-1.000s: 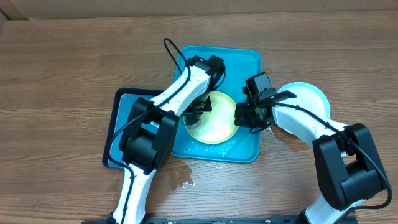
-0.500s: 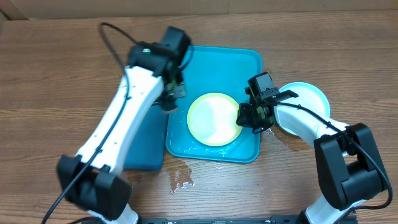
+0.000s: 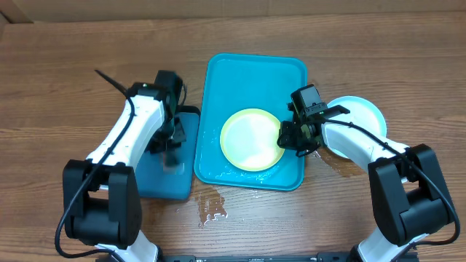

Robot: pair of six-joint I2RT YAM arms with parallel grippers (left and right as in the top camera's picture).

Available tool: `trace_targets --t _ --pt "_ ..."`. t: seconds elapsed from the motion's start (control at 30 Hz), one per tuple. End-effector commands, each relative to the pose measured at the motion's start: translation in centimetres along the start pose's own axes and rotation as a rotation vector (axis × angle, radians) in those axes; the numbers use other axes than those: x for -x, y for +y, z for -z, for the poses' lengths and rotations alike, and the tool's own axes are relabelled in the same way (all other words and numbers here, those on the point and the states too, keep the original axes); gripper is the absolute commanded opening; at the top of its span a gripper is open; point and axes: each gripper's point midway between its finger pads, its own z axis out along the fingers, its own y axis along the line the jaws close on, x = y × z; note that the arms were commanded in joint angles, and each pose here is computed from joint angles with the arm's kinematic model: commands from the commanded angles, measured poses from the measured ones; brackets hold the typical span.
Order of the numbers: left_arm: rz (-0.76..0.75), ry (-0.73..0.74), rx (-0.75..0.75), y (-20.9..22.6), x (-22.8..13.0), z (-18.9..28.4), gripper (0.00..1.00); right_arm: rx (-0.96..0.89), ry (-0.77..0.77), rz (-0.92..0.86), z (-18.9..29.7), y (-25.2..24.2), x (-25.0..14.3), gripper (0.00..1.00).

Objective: Clean dirty plates on tray and stack at the side
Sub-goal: 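Return the sponge to the basin with the left gripper, then lift the yellow plate with the right gripper and tilt it over the basin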

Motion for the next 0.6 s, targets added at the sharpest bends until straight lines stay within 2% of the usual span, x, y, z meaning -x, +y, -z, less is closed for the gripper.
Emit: trace_targets --t 0.0,0.07,0.17,0.3,0.37,0.57 --pt "-0.019 0.018 -0.122 -1.2 0.2 1.2 0.58 -0.082 0.043 -0.008 -0.3 -2.0 -1.1 0.04" --pt "-0.008 -0.001 -0.138 -0.6 0.6 2.9 0.66 -0.093 0.066 -0.014 0.5 -1.9 -1.3 0.04" --pt "0.011 -0.064 -0.17 0.4 1.2 6.6 0.72 -0.09 0.047 0.007 3.1 -0.6 -0.7 0.04" --pt "0.042 -0.207 -0.256 2.2 1.5 13.3 0.87 -0.087 -0.104 0.146 8.4 3.5 1.3 0.04" --pt "0.068 -0.302 -0.31 3.4 1.2 17.1 1.0 -0.075 -0.206 0.249 11.2 6.5 2.2 0.04" --pt "0.103 -0.56 -0.459 5.9 -1.3 25.9 1.0 -0.04 -0.447 0.425 15.1 14.6 3.2 0.04"
